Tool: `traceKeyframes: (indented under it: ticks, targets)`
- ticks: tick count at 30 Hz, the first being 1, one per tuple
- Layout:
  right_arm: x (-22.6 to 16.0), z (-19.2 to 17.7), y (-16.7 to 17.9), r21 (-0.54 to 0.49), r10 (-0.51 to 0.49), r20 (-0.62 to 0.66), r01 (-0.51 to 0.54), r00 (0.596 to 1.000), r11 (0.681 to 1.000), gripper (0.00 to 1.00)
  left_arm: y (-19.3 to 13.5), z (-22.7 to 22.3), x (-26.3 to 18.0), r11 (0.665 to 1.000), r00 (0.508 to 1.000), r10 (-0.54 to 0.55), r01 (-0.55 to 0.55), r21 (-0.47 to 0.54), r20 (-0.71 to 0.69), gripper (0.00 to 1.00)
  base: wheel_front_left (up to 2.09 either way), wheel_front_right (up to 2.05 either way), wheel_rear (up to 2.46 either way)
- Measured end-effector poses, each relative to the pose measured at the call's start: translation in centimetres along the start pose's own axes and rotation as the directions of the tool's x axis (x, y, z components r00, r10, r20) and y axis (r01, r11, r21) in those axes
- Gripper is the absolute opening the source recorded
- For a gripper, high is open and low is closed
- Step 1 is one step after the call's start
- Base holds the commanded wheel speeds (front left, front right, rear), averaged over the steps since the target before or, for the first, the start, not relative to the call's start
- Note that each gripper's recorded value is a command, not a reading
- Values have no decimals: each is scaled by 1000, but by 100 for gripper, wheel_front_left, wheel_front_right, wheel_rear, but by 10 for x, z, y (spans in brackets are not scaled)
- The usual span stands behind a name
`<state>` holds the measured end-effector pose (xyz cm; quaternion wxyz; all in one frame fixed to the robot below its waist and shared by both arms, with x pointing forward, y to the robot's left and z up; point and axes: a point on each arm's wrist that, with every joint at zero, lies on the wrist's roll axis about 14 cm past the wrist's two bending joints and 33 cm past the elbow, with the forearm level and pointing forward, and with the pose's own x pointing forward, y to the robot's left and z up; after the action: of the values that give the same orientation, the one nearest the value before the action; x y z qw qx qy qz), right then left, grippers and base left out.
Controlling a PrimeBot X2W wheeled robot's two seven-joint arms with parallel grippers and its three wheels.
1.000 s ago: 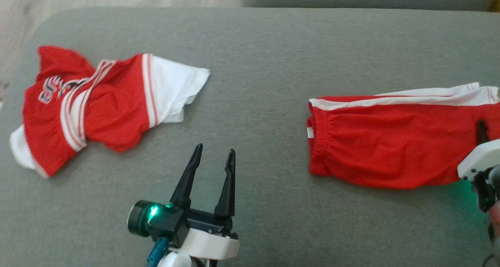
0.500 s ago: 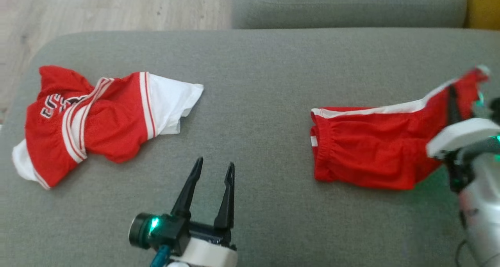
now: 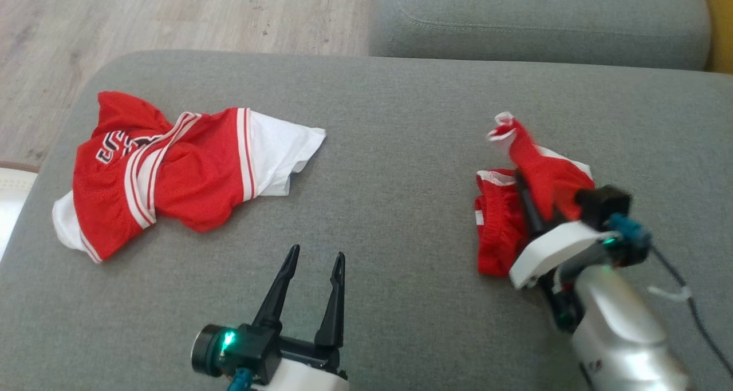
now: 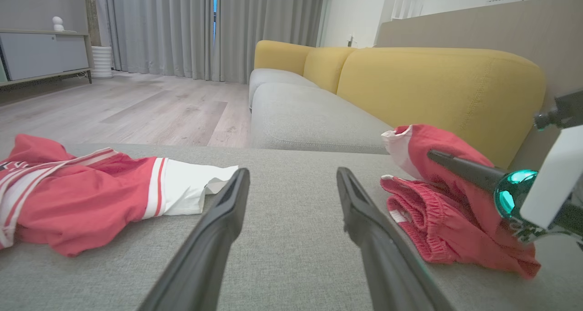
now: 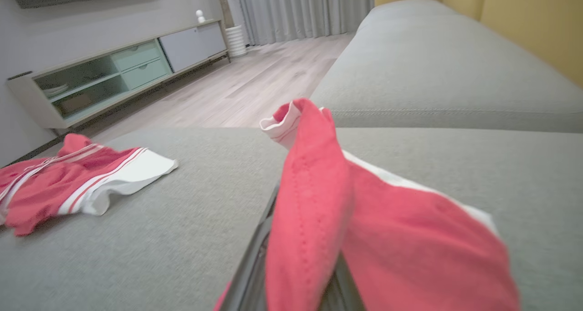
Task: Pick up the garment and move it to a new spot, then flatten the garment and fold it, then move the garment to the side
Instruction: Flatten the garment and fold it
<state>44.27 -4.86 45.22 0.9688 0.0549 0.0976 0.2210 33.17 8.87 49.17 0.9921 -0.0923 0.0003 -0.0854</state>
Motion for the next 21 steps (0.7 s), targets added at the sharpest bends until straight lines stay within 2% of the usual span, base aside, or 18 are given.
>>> traceKeyframes:
  ticks: [5, 6, 7, 8, 16, 21]
  targets:
    - [-3, -16, 24, 2, 61, -41, -61, 997, 998, 0, 2, 1, -1, 1000, 1000, 7, -7, 1, 3, 100, 0, 0, 0]
    - [-5, -20, 29, 7, 72, -49, -71, 996, 997, 11, 2, 1, -1, 1000, 1000, 7, -7, 1, 4, 100, 0, 0, 0]
    - [-6, -23, 33, 13, 80, -58, -79, 995, 997, 40, 2, 2, -1, 1000, 1000, 6, -6, 1, 5, 100, 0, 0, 0]
    - [-7, -25, 36, 19, 85, -65, -84, 994, 996, 100, 1, 2, -2, 1000, 1000, 6, -6, 2, 7, 100, 0, 0, 0]
    - [-23, -20, 46, 60, 93, -25, -91, 995, 994, 100, -6, 0, -9, 1000, 1000, -9, 9, -3, 3, 100, 0, 0, 0]
    - [-37, -3, 44, 90, 77, 55, -82, 995, 993, 100, -9, 1, -10, 1000, 1000, -17, 17, -2, 7, 100, 0, 0, 0]
